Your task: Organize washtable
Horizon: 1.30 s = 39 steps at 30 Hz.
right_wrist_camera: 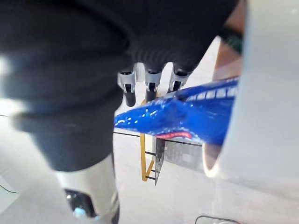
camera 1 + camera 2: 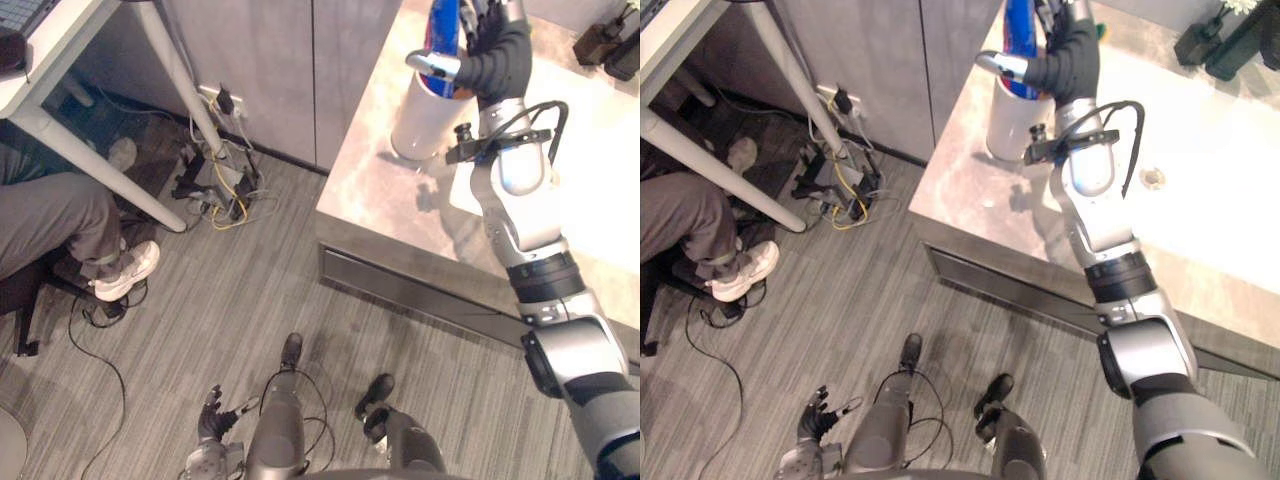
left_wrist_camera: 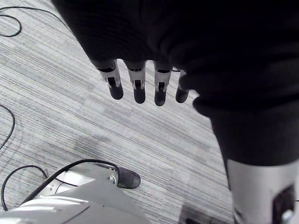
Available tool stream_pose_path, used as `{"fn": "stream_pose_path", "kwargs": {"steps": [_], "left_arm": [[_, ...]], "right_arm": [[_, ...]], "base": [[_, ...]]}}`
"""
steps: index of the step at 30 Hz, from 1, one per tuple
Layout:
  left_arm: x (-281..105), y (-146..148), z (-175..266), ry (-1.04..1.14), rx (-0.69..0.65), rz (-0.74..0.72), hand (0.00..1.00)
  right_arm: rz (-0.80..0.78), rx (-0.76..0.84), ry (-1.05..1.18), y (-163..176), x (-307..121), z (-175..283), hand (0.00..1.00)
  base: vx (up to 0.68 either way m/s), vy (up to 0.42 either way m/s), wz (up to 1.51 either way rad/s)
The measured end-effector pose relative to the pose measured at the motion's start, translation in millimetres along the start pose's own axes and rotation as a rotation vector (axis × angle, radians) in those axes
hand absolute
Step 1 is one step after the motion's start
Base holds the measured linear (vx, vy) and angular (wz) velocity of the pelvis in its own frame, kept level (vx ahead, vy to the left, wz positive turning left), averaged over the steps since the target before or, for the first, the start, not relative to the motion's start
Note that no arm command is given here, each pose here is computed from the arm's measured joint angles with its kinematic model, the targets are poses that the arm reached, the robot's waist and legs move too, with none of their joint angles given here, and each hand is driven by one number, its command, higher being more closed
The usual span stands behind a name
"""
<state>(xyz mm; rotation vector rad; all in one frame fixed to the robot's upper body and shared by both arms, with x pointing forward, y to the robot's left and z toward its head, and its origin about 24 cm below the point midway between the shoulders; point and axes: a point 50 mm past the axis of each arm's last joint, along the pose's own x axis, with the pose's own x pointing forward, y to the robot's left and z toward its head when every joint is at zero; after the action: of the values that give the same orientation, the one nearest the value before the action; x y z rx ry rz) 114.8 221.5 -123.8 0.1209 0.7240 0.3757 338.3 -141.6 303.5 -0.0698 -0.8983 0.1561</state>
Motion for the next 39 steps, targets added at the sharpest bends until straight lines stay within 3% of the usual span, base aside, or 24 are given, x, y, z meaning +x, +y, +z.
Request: {"fn": "stream_pose_path", "kwargs": {"steps": [22,31,39], "left_arm": [[0.3,-0.4,0.8,-0.002,-0.003,-0.019,0.00],[-0.1,4.2,-5.8,0.036,0.015,-0.007,0.00],[-8.3,13.2,-31.2,0.137,0.063,0.015,0.00]], "right_arm": [[-0.028,0.017,-0.021,-6.5,4.9,6.5,0.00],[-0.158,0.081,-0.219,-33.6,3.4,48.4,0.00],[-0.454,0.008,-0.338,-87.4,-52.7,68.9,0.00]], "base": [[0.00,0.000,0.00],[0.00,-0.004,-0.02],[0.00,-0.003,-0.21]]}}
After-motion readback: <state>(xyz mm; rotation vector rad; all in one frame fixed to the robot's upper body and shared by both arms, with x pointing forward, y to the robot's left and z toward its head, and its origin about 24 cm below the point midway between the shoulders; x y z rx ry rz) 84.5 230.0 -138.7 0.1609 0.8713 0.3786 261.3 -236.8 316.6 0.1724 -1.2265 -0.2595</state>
